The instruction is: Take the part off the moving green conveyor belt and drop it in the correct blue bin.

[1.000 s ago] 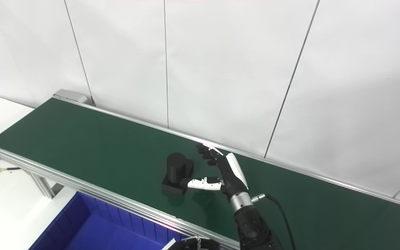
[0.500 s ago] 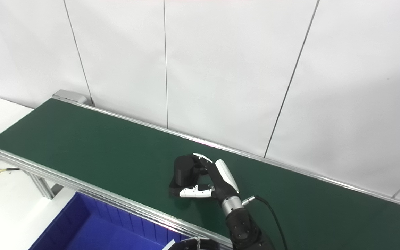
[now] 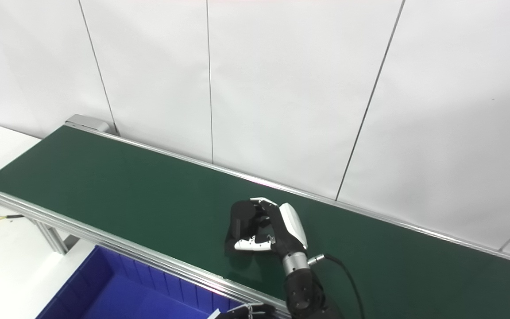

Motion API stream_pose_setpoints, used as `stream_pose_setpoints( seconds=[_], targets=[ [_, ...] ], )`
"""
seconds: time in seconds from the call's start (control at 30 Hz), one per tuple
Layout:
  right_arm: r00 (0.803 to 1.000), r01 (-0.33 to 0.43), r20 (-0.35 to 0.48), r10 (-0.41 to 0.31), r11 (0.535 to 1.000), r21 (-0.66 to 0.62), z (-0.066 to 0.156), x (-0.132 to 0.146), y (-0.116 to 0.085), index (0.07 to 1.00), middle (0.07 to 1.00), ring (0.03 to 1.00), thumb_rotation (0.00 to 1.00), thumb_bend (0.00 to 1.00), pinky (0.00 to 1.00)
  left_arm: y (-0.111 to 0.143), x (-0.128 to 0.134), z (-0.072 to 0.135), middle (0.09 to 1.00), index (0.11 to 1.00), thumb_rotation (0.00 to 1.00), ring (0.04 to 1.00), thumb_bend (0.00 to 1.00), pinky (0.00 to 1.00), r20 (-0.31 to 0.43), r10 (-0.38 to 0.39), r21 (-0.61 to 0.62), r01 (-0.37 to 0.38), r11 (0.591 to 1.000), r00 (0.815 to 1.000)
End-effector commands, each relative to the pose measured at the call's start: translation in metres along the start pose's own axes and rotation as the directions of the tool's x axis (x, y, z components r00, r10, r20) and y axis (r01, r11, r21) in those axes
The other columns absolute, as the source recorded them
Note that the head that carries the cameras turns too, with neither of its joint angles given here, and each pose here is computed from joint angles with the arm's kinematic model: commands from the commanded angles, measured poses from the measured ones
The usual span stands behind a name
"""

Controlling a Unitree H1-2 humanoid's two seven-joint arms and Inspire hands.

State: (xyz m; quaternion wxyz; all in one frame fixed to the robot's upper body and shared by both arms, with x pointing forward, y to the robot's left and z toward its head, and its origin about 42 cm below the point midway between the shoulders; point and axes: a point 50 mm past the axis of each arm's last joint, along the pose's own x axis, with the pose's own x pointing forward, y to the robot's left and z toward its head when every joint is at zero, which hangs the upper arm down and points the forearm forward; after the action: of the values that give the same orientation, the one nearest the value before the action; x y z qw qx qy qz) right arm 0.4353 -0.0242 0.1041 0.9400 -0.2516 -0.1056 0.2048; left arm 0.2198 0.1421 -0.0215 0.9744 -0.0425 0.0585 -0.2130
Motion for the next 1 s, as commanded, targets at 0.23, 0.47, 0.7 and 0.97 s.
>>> stream_pose_setpoints(
  seconds=[0.23,0.47,0.7,0.97],
  targets=[
    [0.984,0.082,0.156,-0.084,0.996,0.020,0.031,0.017,-0.014,0.506,0.509,0.445,0.00,0.50,0.39,-0.006,0.009,0.015,0.784,0.846,0.32,0.725,0.97,0.61,0.082,-0.029,-0.005,0.030,1.000,0.996],
    [0.982,0.088,0.167,-0.093,0.996,0.034,0.034,0.016,-0.013,0.508,0.524,0.451,0.00,0.50,0.36,-0.005,0.007,0.015,0.790,0.849,0.33,0.733,0.97,0.63,0.084,-0.027,-0.005,0.027,1.000,0.996],
    [0.979,0.098,0.177,-0.105,0.994,0.044,0.036,0.015,-0.014,0.499,0.535,0.455,0.00,0.50,0.36,-0.005,0.007,0.016,0.791,0.849,0.35,0.739,0.99,0.64,0.086,-0.024,-0.005,0.025,1.000,0.996],
    [0.959,0.171,0.206,-0.196,0.977,0.130,0.042,0.002,-0.037,0.498,0.535,0.454,0.00,0.50,0.34,-0.004,0.008,0.015,0.790,0.849,0.35,0.739,1.00,0.65,0.084,-0.018,-0.008,0.019,1.000,0.996]
  ],
)
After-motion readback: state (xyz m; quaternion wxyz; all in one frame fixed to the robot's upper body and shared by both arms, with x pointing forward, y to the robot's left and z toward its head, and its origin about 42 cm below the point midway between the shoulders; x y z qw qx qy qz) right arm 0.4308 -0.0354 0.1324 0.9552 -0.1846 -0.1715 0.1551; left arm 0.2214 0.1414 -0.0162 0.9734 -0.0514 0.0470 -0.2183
